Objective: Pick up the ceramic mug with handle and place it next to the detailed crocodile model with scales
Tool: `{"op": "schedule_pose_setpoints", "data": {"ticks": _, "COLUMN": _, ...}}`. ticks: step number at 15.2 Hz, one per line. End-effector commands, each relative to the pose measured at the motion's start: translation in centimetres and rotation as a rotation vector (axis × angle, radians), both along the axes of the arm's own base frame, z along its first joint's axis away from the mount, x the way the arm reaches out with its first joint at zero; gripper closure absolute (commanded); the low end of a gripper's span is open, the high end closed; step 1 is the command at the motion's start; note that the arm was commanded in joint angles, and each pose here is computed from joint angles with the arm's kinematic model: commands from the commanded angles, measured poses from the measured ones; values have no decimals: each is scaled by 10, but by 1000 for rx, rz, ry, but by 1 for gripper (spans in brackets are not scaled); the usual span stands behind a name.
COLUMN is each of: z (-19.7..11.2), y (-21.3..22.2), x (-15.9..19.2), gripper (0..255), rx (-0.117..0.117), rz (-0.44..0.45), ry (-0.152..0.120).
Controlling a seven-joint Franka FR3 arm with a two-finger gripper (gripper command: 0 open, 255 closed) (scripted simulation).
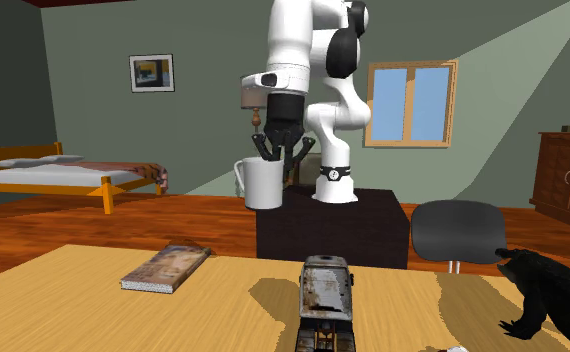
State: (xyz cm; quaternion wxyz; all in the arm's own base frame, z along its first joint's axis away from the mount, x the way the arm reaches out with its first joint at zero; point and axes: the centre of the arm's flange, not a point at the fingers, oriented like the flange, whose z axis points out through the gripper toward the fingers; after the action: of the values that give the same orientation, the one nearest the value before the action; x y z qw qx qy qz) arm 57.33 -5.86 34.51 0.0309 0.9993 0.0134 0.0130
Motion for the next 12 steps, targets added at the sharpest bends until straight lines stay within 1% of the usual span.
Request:
{"op": "schedule_pose_setpoints", "data": {"ticks": 1, "z": 0, "y": 27, "x": -3, "gripper": 255, "rx": 0, "rz": -2, "ry": -1}}
{"op": "schedule_pose_setpoints", "data": {"ticks": 12, "z": 0, "y": 168, "x": -37, "gripper": 255, "rx": 0, "rz": -2, "ry": -1}}
